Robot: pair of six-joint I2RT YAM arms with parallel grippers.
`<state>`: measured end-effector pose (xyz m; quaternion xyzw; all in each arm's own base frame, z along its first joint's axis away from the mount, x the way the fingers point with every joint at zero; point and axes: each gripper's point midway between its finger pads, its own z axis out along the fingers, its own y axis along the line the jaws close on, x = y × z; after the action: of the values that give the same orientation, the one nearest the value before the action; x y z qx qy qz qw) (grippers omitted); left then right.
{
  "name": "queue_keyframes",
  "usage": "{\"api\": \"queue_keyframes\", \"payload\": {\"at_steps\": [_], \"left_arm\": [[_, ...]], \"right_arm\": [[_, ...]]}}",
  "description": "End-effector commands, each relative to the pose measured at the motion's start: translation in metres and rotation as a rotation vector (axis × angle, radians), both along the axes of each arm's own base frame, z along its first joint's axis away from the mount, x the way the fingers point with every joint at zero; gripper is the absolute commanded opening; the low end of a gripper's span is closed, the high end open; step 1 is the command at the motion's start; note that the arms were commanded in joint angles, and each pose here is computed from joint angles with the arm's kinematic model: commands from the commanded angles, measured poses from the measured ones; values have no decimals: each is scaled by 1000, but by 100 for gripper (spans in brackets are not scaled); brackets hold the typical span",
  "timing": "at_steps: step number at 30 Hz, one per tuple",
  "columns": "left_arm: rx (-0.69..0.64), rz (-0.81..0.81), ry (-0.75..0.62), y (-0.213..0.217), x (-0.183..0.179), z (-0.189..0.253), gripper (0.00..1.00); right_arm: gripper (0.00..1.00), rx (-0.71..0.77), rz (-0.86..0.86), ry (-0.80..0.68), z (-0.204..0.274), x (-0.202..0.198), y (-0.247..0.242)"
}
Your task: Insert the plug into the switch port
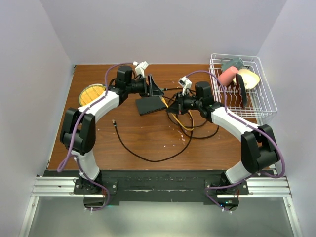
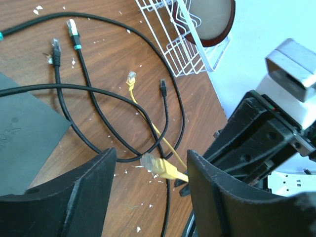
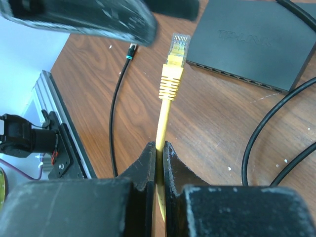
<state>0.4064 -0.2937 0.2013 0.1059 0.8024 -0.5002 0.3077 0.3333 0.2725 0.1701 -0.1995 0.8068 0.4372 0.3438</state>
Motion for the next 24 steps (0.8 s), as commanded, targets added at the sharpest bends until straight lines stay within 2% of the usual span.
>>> {"api": "queue_keyframes", "payload": {"at_steps": [1, 4, 7, 8, 9, 12, 13, 15, 16, 17, 19, 22, 24], "left_arm": [[-39, -30, -29, -17, 3, 16, 60], [-47, -43, -25, -21, 1, 15, 51], [-58, -55, -18, -24, 0, 13, 25], [-66, -54, -5, -25, 0, 13, 8], [-73, -53, -5, -25, 0, 14, 2], [-84, -15, 24, -24, 1, 14, 0], [-83, 3, 31, -23, 2, 14, 0], [-74, 49, 51, -22, 2, 14, 0], [-67, 69, 53, -20, 3, 16, 0], [-42, 114, 73, -16, 6, 11, 0], [-9, 187, 80, -10, 10, 12, 0], [25, 254, 123, -2, 8, 10, 0], [40, 297, 137, 1, 9, 8, 0]], "right_arm": [[0, 43, 32, -54, 23, -5, 5], [0, 47, 25, -64, 28, -5, 4], [0, 51, 25, -71, 30, -5, 4], [0, 52, 29, -67, 30, -6, 4], [1, 48, 30, -62, 29, -6, 4], [9, 13, -6, -58, 26, -1, 0], [23, -2, -12, -90, 32, 2, 0], [42, -94, -71, -124, 28, 8, -6], [57, -115, -95, -165, 39, 10, -6], [62, -154, -107, -176, 38, 7, -4], [70, -242, -220, -235, 44, 20, -16], [70, -344, -302, -284, 47, 25, -22], [70, -376, -289, -314, 46, 21, -15]]}}
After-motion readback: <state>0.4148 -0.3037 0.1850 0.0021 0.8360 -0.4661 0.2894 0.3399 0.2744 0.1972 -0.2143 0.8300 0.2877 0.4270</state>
